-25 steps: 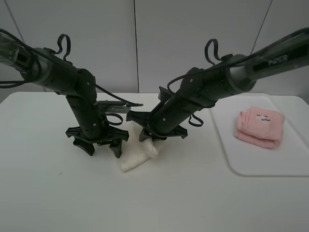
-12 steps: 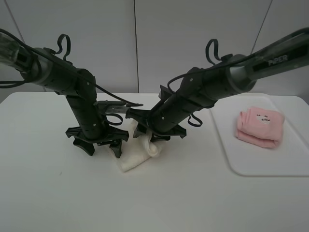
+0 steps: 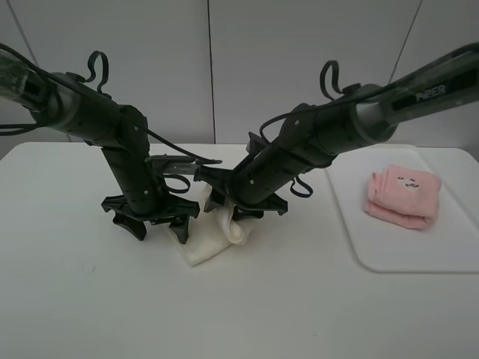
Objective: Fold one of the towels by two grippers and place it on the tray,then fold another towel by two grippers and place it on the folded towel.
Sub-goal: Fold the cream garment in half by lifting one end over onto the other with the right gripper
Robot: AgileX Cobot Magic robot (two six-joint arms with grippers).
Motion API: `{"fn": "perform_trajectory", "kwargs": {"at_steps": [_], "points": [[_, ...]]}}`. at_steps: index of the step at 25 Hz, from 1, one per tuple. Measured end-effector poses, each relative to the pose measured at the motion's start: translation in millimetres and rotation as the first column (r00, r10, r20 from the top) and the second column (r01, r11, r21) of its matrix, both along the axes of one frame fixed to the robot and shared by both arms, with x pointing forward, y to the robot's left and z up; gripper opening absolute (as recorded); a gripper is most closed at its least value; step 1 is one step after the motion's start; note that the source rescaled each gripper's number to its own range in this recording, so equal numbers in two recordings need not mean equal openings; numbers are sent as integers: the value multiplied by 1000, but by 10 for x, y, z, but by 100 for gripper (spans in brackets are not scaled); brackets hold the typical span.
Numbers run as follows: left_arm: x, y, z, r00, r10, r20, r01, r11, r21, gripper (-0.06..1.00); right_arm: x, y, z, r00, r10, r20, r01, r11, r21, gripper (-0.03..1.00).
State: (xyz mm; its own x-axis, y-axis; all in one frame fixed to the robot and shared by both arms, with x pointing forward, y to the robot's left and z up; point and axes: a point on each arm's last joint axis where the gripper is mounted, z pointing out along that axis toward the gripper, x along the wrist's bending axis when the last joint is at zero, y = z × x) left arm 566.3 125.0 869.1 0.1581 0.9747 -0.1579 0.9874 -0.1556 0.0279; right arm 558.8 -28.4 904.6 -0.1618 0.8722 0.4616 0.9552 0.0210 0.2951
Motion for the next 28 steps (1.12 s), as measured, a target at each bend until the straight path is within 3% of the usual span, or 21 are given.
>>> {"fn": "perform_trajectory", "kwargs": {"at_steps": [8,20,28], "points": [[-57,28,336,1000,-20,12,20,1000,-4,93,0,0,0,1000,0,0,0,1000,0,46],[-96,226,882,988,9,151,-27,993,119,93,-3,-1,96,1000,0,17,0,1000,14,46],[-154,292,1154,977,13,212,-40,991,126,93,-33,26,94,1000,12,11,-12,1000,13,46]]}}
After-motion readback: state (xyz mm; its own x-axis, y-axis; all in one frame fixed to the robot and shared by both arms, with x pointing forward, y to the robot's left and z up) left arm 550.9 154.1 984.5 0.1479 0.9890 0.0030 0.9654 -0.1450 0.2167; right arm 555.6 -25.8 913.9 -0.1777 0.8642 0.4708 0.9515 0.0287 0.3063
